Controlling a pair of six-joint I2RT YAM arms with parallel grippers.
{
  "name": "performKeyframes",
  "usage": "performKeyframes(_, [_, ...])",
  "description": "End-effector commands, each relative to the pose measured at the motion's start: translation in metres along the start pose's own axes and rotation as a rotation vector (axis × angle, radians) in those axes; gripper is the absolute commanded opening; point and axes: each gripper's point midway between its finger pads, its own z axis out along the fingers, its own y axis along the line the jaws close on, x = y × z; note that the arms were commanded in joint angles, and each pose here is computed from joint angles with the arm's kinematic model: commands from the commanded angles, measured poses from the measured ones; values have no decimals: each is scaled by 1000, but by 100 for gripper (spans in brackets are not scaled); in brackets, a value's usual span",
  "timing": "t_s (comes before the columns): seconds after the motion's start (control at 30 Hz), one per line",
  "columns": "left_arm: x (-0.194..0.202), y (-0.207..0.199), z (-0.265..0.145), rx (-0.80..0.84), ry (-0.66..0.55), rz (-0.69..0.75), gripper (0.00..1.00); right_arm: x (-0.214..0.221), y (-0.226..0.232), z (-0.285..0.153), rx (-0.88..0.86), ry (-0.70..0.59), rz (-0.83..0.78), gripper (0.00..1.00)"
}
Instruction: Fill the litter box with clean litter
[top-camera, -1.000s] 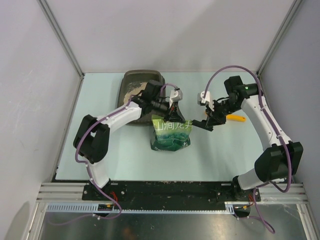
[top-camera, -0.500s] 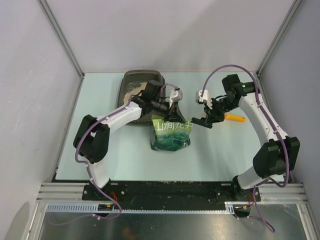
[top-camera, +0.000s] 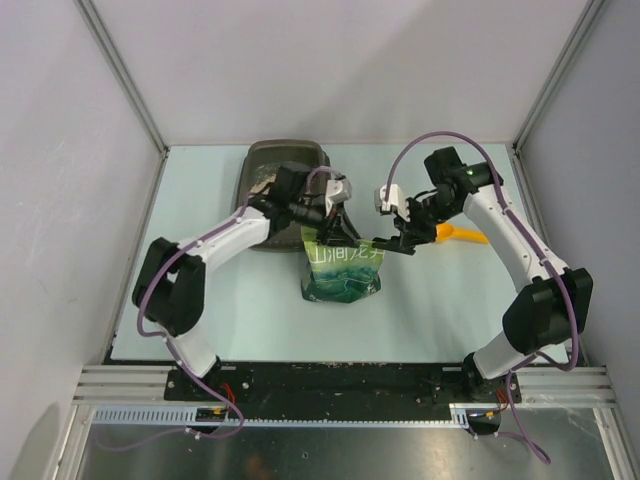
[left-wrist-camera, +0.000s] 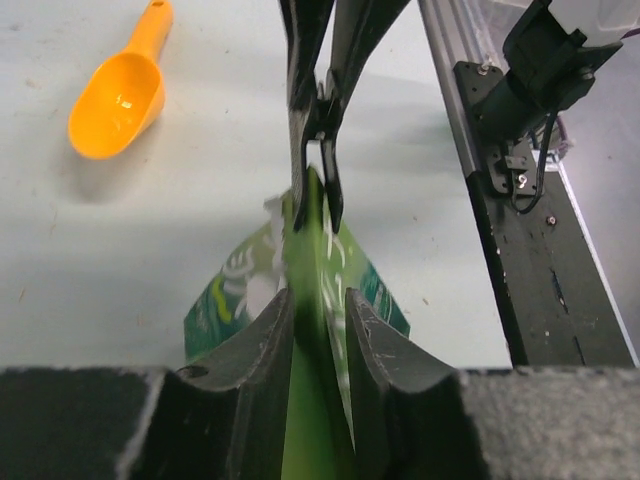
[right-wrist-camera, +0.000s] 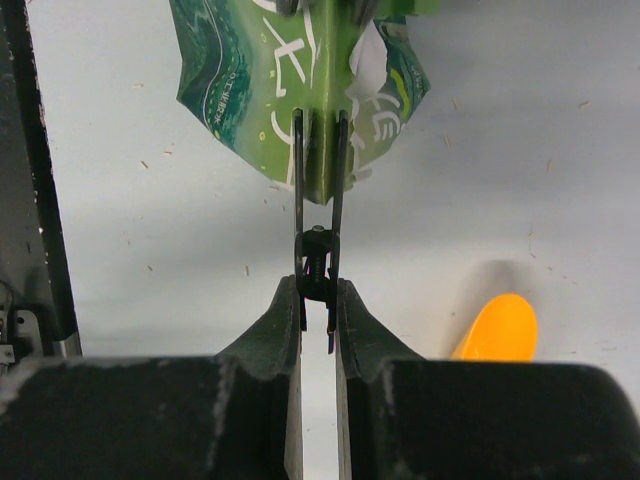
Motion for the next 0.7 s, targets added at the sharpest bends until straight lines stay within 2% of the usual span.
performKeyframes(0.0, [-11,-3,-38,-60,-46,17,31,-14,-10,-1,25,3,-63,0])
performKeyframes(0.27, [10,-15,-59,-66,-43,-63,29,-30,-8,11,9,-2,-103,0])
performKeyframes(0.4, [8,-15,-61,-60,-45,-47,11,-35,-8,20,-7,2,-111,0])
performKeyframes(0.5, [2,-14,-60,-48,-53,-37,2,-40,-7,25,-16,6,-125,0])
performKeyframes(0.67, [-10,-10,-60,-50,-63,-13,0,-46,-10,32,-18,12,-126,0])
